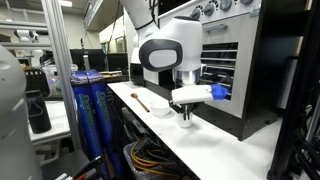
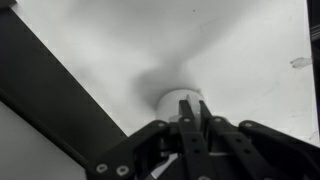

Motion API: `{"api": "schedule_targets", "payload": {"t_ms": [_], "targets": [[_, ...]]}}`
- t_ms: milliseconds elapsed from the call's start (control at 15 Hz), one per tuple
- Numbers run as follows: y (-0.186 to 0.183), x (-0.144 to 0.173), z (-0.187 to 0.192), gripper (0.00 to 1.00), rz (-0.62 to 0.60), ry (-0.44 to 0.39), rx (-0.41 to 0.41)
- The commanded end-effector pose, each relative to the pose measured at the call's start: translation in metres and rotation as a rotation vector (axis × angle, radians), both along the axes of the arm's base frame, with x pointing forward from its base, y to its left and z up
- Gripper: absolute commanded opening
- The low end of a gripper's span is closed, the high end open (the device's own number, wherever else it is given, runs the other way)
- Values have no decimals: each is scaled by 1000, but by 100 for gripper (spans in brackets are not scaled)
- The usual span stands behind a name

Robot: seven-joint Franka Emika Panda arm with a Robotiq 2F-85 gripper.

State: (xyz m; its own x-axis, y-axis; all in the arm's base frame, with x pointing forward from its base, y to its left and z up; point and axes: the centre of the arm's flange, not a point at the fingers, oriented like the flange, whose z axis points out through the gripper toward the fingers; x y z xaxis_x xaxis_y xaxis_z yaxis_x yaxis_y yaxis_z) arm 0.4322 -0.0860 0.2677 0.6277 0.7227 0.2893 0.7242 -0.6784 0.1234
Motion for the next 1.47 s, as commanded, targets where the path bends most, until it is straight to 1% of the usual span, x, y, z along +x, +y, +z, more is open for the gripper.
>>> {"api": "schedule_targets", "payload": {"t_ms": [0, 333, 467, 600, 867, 1133, 1400], "targets": [[9, -5, 36, 2, 27, 66, -105], [28, 8, 60, 2, 83, 86, -226], [39, 13, 76, 2, 111, 99, -278], [59, 21, 102, 2, 146, 100, -318], [101, 33, 144, 2, 224, 86, -364], [131, 46, 155, 2, 277, 116, -396], [151, 61, 158, 2, 282, 146, -450]]}}
